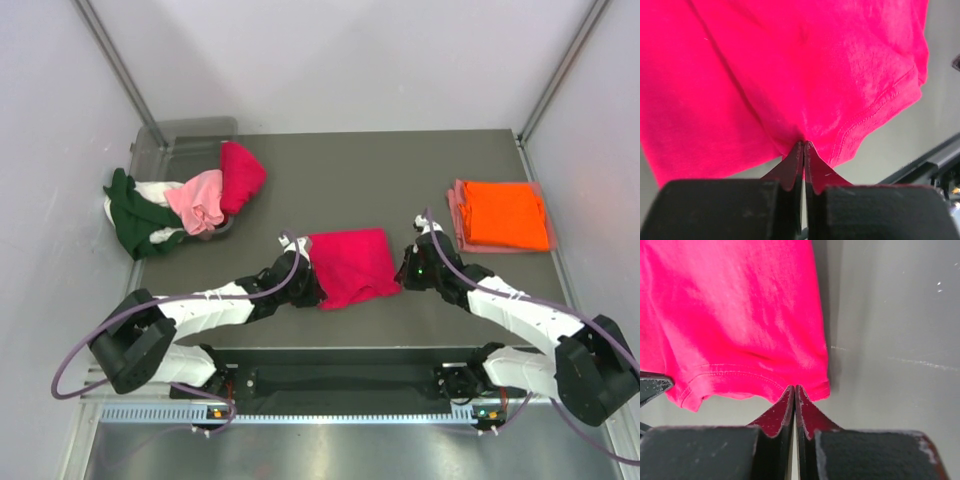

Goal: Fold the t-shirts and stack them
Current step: Flatten the tshirt out

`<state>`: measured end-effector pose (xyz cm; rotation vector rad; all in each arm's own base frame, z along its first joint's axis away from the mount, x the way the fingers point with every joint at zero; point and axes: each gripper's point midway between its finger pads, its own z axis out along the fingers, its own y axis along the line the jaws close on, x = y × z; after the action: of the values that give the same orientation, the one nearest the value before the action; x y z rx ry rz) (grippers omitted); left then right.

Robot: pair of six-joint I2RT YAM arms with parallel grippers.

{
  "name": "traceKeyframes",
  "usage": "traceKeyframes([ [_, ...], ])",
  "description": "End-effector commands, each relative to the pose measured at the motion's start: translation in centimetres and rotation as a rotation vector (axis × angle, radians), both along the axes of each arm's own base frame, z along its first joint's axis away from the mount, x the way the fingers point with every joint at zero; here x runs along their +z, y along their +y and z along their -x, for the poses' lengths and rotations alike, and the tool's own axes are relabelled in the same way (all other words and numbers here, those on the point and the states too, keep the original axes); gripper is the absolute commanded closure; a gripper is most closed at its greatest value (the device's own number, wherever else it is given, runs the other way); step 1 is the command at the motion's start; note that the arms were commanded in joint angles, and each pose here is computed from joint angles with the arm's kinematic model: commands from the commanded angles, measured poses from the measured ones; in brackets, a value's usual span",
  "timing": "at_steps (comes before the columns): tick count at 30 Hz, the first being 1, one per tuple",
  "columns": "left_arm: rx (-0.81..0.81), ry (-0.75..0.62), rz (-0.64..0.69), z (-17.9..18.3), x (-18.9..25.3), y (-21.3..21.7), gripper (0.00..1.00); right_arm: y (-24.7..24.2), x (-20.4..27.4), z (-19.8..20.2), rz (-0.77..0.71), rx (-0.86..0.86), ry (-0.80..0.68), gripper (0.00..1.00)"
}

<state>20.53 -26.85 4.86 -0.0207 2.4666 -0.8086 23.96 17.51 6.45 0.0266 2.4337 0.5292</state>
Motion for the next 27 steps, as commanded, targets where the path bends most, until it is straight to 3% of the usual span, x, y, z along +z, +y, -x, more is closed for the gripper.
traceKeyframes([
  [1,0.031,-0.06,-0.035,-1.0,2.4,0.3,0.95,-0.6,1.2,-0.4,0.005,-0.018,-0.044,1.0],
  [2,0.039,-0.057,-0.042,-1.0,2.5,0.3,0.82,-0.7,1.1,-0.4,0.009,-0.018,-0.04,0.93],
  [3,0.043,-0.048,-0.055,-0.8,2.3,0.6,0.53,-0.6,1.0,-0.3,0.014,-0.008,-0.035,0.84],
  [5,0.036,-0.046,-0.048,-0.3,2.2,0.4,0.38,-0.5,0.2,-0.2,0.025,0.002,-0.012,0.61],
  [6,0.03,-0.047,-0.04,0.0,1.9,0.3,0.32,-0.5,-0.6,0.0,0.031,0.003,0.008,0.56],
  [8,0.033,-0.042,-0.033,0.1,1.6,0.3,0.32,-0.3,-1.1,-0.3,0.023,0.001,0.01,0.54],
  [13,0.012,-0.008,-0.048,0.2,0.1,-0.3,0.42,0.4,-2.5,-1.1,0.023,-0.005,0.035,0.53],
  [16,0.004,-0.018,-0.033,-0.2,0.3,-1.0,0.59,0.9,-2.7,-1.0,0.013,0.014,0.057,0.67],
  [17,0.003,-0.02,-0.031,-0.2,0.3,-1.0,0.71,1.1,-2.6,-1.0,0.006,0.019,0.056,0.78],
  [19,-0.004,-0.027,-0.018,-0.2,0.5,-1.2,0.78,1.2,-2.0,-0.9,-0.008,0.023,0.047,0.93],
  [20,-0.008,-0.028,-0.013,-0.1,0.5,-1.2,0.93,1.1,-1.7,-0.8,-0.008,0.022,0.041,0.96],
  [21,-0.006,-0.032,-0.01,-0.2,0.8,-1.3,0.99,0.9,-0.8,-1.0,-0.014,0.015,0.013,1.0],
  [27,0.07,-0.153,-0.062,-2.6,4.4,0.1,1.0,-0.2,3.7,-1.9,0.007,-0.019,-0.098,1.0],
])
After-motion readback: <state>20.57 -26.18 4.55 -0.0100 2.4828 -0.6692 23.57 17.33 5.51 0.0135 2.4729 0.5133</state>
